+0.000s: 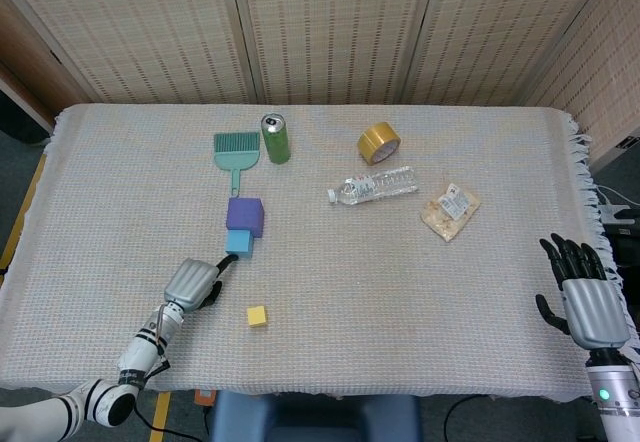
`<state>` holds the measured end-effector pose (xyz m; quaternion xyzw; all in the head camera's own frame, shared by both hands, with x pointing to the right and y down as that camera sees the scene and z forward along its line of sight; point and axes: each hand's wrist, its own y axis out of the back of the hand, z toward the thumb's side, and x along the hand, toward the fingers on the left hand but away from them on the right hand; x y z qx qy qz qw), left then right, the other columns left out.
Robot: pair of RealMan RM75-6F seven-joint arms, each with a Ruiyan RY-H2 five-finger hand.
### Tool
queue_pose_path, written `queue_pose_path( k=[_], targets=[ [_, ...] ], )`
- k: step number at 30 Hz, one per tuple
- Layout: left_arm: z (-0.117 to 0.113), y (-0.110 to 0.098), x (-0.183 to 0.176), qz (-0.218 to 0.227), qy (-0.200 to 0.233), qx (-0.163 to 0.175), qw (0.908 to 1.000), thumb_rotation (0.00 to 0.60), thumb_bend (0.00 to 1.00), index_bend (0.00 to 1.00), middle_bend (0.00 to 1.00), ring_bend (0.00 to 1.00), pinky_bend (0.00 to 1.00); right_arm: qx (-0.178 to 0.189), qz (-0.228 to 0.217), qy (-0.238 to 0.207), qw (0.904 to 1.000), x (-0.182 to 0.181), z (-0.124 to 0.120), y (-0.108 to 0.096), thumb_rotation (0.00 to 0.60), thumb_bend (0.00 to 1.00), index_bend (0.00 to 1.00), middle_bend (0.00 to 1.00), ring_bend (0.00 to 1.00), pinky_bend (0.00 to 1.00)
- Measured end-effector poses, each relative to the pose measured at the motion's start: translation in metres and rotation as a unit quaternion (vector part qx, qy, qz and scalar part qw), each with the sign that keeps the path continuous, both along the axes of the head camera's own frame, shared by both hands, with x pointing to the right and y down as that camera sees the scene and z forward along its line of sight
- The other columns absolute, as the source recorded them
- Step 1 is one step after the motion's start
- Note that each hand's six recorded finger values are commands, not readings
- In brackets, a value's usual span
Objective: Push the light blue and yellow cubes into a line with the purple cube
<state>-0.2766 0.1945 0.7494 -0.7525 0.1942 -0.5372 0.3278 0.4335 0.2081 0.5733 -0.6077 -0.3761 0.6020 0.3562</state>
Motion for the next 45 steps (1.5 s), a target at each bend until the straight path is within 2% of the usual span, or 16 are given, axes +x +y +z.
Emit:
queue_pose_path(
  k=[8,20,22,27,30,35,45],
  targets=[
    [-0.001,-0.001,0.002,0.0,0.005,0.001,1.0,0.6,0.65,0.15,1.0,1.0,1.0,0.001,0.0,0.0,1.0,0.0,0.0,0.0,0.6,0.14,0.0,0.0,0.0,0.0],
    [-0.015,0.009,0.002,0.004,0.016,0.006,0.9998,0.6,0.65,0.18,1.0,1.0,1.0,0.003,-0.003,-0.004,1.0,-0.002,-0.003,0.002,0.6,0.14,0.0,0.0,0.0,0.0],
    [-0.02,0.013,0.002,0.003,0.022,0.007,0.9997,0.6,0.62,0.19,1.0,1.0,1.0,0.003,-0.005,-0.005,1.0,-0.003,-0.003,0.002,0.6,0.14,0.0,0.0,0.0,0.0],
    [-0.04,0.024,0.004,0.0,0.048,0.011,0.9988,0.6,0.44,0.19,1.0,1.0,1.0,-0.001,-0.01,-0.009,0.9999,-0.005,-0.002,0.003,0.6,0.14,0.0,0.0,0.0,0.0],
    [-0.056,0.033,0.005,0.001,0.066,0.016,0.9977,0.6,0.39,0.2,1.0,1.0,1.0,-0.002,-0.014,-0.013,0.9998,-0.008,-0.003,0.004,0.6,0.14,0.0,0.0,0.0,0.0],
    [-0.071,0.054,0.009,-0.002,0.09,0.005,0.9959,0.6,0.37,0.2,1.0,1.0,1.0,-0.003,-0.022,-0.022,0.9995,-0.011,-0.005,0.006,0.6,0.14,0.0,0.0,0.0,0.0],
    [-0.066,0.067,0.031,-0.041,0.125,0.023,0.9911,0.6,0.34,0.23,1.0,1.0,1.0,0.002,-0.025,-0.035,0.9991,-0.013,-0.014,0.009,0.6,0.14,0.0,0.0,0.0,0.0]
  ],
)
